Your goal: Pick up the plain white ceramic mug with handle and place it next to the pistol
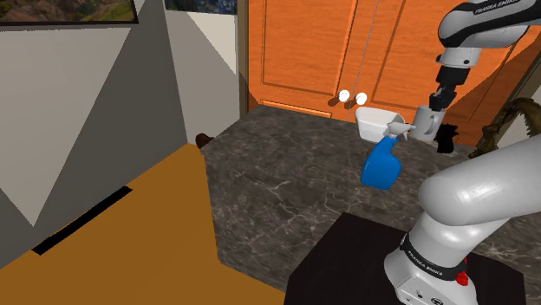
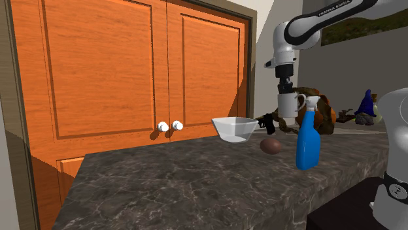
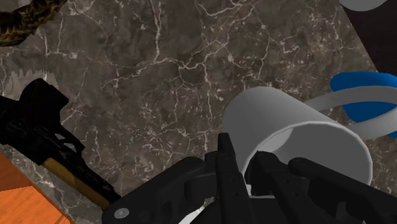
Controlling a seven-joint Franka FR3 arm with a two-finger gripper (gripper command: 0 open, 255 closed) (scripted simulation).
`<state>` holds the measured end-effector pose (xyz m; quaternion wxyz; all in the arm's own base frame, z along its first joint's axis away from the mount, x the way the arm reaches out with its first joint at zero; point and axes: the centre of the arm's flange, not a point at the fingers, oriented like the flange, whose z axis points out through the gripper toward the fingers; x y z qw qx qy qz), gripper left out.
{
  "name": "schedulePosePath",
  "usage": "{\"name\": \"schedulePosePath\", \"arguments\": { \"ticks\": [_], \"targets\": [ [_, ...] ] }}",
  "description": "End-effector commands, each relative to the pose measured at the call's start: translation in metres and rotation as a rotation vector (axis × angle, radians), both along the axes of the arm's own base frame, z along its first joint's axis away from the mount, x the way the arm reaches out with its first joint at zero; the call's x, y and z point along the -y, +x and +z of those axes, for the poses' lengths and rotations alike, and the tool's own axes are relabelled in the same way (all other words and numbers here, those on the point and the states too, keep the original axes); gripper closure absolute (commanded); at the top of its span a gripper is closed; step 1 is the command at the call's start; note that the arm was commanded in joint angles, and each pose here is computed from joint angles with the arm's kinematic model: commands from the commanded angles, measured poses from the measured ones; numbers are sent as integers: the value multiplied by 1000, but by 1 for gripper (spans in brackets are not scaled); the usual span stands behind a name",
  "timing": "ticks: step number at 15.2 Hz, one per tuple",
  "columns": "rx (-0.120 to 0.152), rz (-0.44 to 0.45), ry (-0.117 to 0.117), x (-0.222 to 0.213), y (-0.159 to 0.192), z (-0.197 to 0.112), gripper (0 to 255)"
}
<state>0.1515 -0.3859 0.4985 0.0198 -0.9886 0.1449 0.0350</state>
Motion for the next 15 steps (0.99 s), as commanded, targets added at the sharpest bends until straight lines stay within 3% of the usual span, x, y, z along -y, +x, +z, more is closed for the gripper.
{"name": "schedulePosePath", "arguments": {
  "ticks": [1,15],
  "targets": [
    [0,0,0,0,0,-12,255],
    [0,0,0,0,0,-86,255]
  ]
}}
